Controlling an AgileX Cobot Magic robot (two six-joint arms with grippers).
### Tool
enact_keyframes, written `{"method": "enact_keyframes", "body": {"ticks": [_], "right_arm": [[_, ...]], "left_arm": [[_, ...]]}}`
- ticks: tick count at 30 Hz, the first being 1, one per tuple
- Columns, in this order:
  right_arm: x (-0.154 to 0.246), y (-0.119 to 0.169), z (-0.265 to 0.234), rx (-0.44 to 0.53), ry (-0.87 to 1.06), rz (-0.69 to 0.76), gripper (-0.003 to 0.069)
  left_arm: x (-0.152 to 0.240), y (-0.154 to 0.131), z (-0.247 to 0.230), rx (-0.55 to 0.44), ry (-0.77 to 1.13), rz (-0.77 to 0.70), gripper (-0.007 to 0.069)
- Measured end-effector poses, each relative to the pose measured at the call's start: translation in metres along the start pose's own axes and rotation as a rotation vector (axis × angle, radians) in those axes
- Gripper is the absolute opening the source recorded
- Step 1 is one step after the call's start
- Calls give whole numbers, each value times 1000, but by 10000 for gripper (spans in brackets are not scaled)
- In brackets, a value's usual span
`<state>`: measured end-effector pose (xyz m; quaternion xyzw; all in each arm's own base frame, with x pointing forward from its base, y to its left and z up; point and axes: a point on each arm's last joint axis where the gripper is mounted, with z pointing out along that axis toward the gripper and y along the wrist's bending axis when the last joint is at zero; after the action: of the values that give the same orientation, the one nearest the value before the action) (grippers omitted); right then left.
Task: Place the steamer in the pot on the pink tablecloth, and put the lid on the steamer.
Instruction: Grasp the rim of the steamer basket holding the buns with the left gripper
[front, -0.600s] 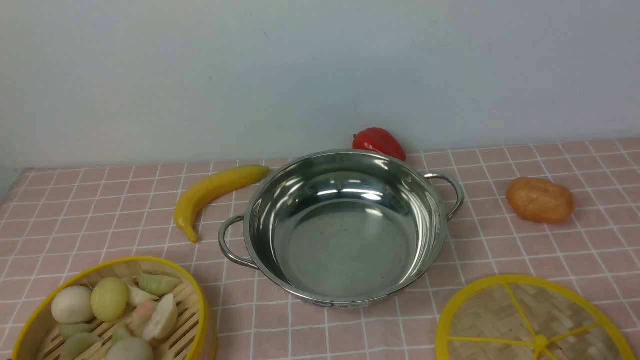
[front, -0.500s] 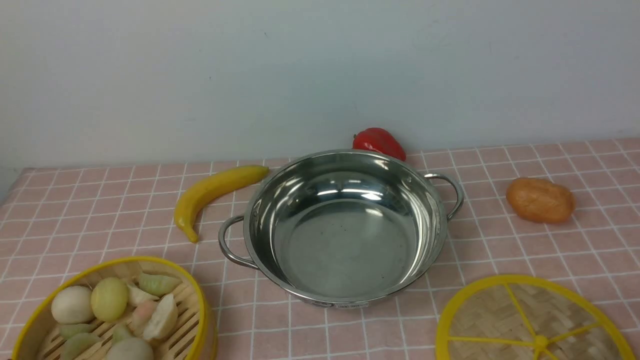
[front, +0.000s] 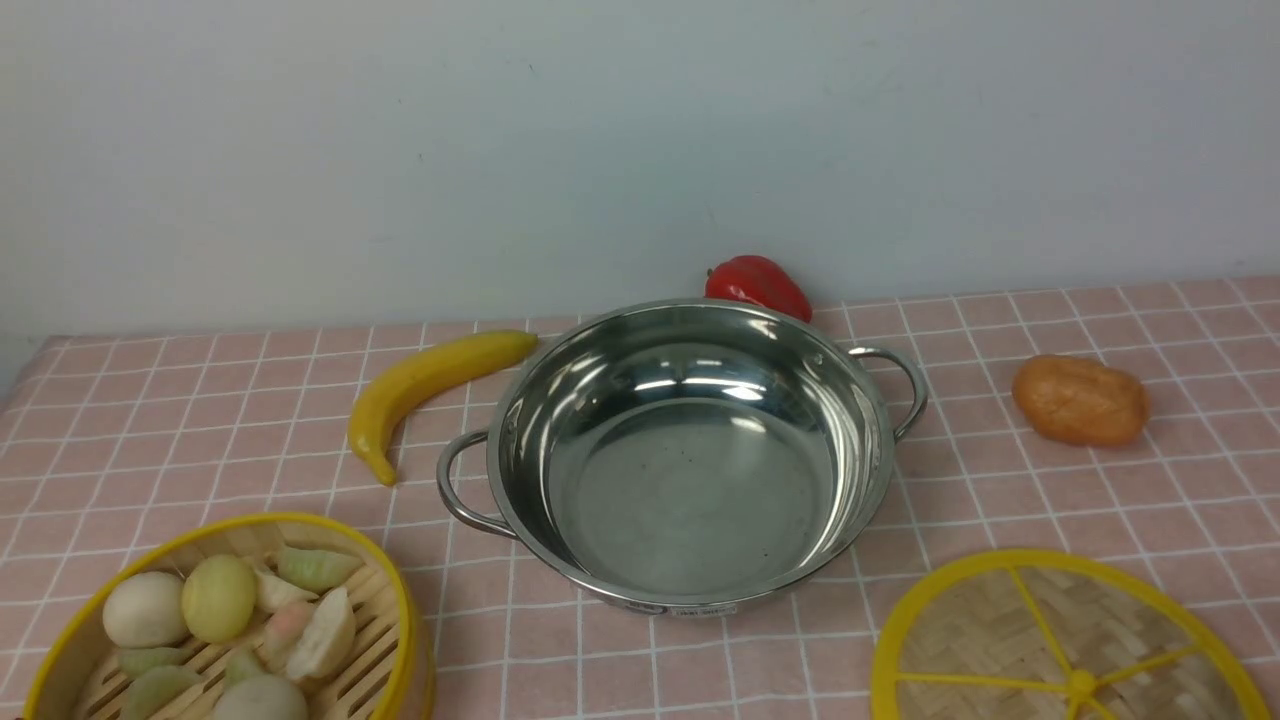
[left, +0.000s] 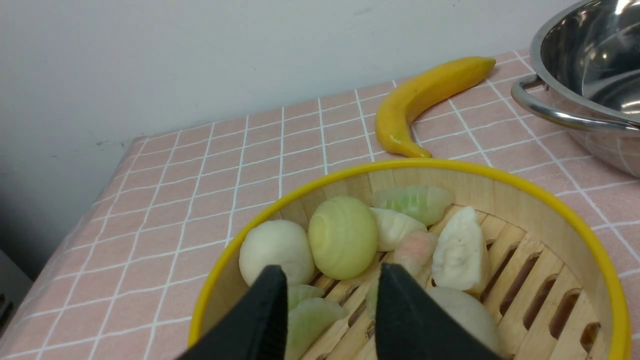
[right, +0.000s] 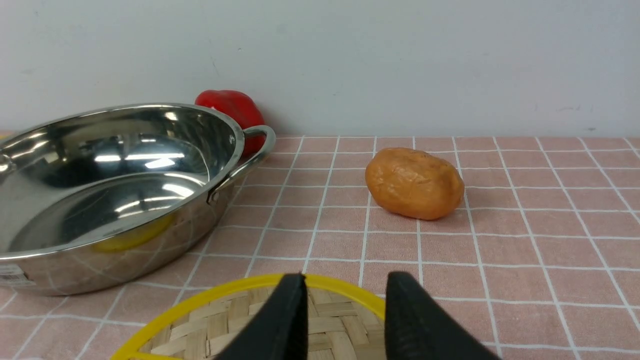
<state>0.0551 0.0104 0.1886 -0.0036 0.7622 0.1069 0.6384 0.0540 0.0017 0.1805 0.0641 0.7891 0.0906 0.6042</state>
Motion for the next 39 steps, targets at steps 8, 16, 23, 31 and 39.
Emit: {"method": "enact_keyframes", "body": {"ticks": [8, 16, 23, 31, 39], "right_arm": [[0, 0, 0, 0, 0, 0, 240], [0, 0, 0, 0, 0, 0, 240], [0, 0, 0, 0, 0, 0, 240], [0, 0, 0, 0, 0, 0, 240], [0, 0, 0, 0, 0, 0, 240]], "left_arm": [[0, 0, 0, 0, 0, 0, 243], [0, 0, 0, 0, 0, 0, 243], [0, 0, 0, 0, 0, 0, 243], [-9, -2, 0, 30, -93, -256, 243], [-22, 1, -3, 80, -238, -752, 239]]}}
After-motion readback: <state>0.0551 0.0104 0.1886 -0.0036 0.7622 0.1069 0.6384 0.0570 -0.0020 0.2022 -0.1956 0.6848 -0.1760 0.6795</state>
